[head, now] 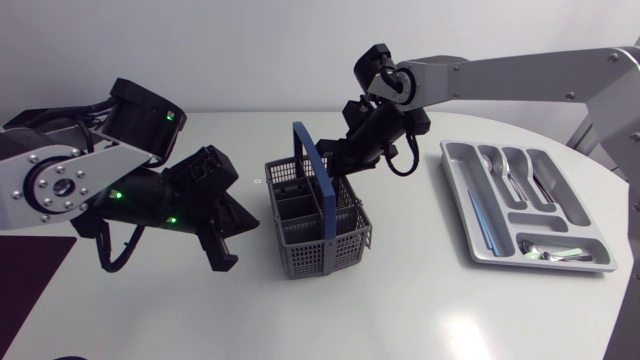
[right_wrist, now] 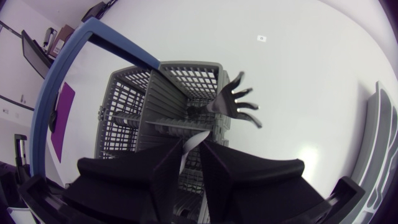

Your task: Sort the cutlery from the basket into the organizer compartments.

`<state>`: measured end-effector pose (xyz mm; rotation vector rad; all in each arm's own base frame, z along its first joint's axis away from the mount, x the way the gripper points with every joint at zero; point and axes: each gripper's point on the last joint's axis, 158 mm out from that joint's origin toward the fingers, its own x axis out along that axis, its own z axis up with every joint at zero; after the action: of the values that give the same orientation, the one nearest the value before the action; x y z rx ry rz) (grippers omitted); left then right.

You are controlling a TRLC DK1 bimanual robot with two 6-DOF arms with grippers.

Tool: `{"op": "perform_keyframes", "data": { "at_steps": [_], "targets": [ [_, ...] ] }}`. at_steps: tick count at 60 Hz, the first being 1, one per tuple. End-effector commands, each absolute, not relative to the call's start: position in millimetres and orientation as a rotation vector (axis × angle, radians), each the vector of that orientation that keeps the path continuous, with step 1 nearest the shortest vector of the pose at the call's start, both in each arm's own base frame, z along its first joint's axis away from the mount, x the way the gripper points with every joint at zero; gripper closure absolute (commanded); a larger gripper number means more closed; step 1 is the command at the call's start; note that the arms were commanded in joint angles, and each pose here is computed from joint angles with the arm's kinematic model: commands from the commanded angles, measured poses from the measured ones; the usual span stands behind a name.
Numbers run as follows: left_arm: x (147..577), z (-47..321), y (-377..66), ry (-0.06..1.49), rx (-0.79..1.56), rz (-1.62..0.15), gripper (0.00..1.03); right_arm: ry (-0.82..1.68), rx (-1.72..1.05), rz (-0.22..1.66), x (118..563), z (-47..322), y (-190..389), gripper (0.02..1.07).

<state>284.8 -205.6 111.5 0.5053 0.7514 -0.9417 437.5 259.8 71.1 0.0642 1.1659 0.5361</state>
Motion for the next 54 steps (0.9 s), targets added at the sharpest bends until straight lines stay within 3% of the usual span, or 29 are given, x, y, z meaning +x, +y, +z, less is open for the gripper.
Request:
{"op": "perform_keyframes", "data": {
  "at_steps": [1,10,49,54],
  "targets": [
    [279,109,-202,0.741,0.518,-0.953,1.0,1.182,0.031,0.488,440,54,262,0.81],
    [278,110,-202,0.741,0.519,-0.955,1.0,1.178,0.017,0.475,443,49,265,0.89],
    [283,113,-198,0.743,0.516,-0.94,1.0,1.06,0.004,0.498,434,94,254,0.89],
    [283,113,-198,0.742,0.516,-0.941,1.0,1.057,0.002,0.501,433,96,255,0.93]
  ]
}}
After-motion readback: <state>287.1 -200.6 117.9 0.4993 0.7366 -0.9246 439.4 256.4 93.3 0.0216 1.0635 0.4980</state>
